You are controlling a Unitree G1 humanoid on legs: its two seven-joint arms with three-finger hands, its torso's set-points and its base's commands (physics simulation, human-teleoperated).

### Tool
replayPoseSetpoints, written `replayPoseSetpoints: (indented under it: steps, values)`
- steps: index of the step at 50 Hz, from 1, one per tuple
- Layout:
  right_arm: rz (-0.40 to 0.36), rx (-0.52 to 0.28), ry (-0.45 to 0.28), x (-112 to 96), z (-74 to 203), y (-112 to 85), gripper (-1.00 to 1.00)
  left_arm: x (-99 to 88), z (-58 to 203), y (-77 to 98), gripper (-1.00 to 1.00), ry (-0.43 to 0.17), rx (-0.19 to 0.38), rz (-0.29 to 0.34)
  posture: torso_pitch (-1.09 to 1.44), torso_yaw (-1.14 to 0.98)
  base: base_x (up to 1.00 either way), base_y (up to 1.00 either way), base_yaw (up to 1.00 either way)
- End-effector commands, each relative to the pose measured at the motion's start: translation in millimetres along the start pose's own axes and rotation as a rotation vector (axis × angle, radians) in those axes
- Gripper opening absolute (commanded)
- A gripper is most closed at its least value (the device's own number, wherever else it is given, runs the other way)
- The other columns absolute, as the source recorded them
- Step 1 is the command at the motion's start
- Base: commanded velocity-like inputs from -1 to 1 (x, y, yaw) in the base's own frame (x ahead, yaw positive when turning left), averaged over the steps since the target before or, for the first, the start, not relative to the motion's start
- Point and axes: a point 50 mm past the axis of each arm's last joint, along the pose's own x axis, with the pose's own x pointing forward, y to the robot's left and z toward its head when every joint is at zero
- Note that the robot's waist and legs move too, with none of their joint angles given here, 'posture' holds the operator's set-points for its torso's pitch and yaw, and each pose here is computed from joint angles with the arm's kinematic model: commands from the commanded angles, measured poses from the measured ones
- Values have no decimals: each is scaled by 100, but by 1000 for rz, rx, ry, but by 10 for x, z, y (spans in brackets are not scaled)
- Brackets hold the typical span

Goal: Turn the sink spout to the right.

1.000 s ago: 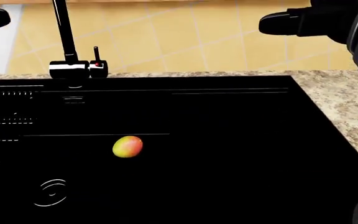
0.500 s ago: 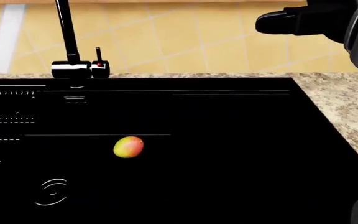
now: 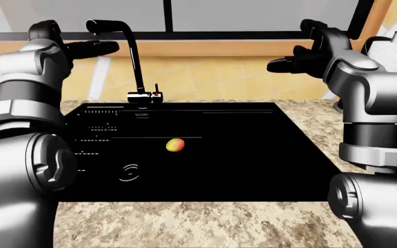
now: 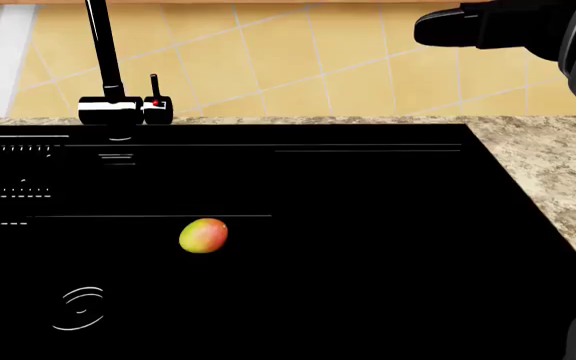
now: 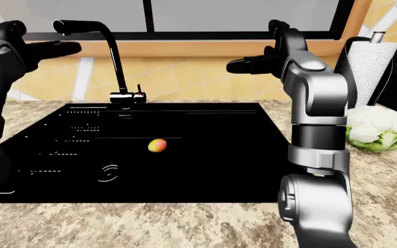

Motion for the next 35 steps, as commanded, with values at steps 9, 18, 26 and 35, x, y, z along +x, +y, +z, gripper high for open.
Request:
replayPoseSetpoints:
  steps: [9, 18, 26, 35]
  values:
    - [-5, -6, -97, -60, 220, -16, 100, -120, 412, -105, 100, -140, 2, -23, -40, 0, 0, 0, 0]
    - [-6, -4, -97, -56, 209, -20, 100, -114, 377, -173, 100, -134, 7, -36, -40, 0, 0, 0, 0]
    - [-6, -3, -98, -59, 210, -21, 100, -134, 422, -208, 100, -141, 5, -47, -40, 0, 0, 0, 0]
    - [-7, -2, -95, -54, 189, -32, 100, -166, 468, -321, 100, -155, 12, -77, -40, 0, 0, 0, 0]
